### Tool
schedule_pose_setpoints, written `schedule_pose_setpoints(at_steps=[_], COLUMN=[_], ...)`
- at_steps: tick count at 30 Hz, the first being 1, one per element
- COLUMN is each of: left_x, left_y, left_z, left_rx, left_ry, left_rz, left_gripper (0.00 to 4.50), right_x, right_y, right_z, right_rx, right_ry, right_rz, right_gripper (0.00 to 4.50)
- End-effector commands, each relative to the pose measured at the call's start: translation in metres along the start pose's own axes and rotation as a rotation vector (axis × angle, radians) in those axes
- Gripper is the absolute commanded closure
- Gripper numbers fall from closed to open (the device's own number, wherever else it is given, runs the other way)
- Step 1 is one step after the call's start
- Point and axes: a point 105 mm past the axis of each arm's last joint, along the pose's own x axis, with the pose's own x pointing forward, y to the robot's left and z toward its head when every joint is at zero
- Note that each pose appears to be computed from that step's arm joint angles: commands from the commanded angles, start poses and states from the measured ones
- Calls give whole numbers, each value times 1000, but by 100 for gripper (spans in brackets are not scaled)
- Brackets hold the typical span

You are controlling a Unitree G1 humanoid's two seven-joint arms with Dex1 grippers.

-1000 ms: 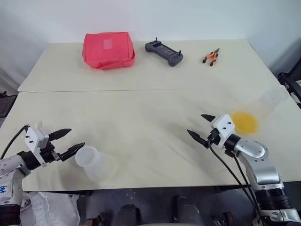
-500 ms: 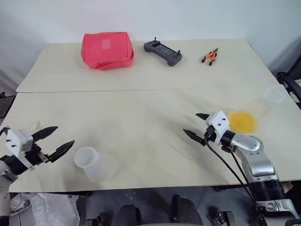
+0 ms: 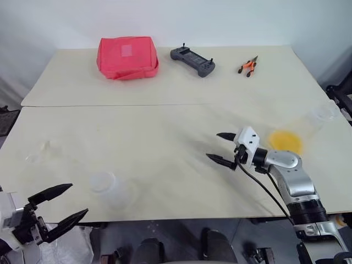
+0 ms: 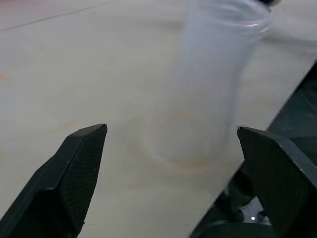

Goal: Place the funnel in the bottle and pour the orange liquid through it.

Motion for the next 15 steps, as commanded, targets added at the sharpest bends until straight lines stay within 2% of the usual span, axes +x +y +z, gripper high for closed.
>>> schedule_pose_setpoints(at_steps=[1,5,15], left_x=[9,25,64], left_y=[-10,-8,-1], left_z=[6,8,8], left_rx=[2,24,58], left_ry=[-16,-51,-109], left_rz=[-46,-71,-117], left_gripper=[3,3,3], right_x=[-8,-14,-12], right_y=[22,30,28], right_z=[22,27,29], right_rx=[-14,4,-6], right_ry=[-60,-52,-58], right_rz=[176,270,221], right_gripper=[0,0,0])
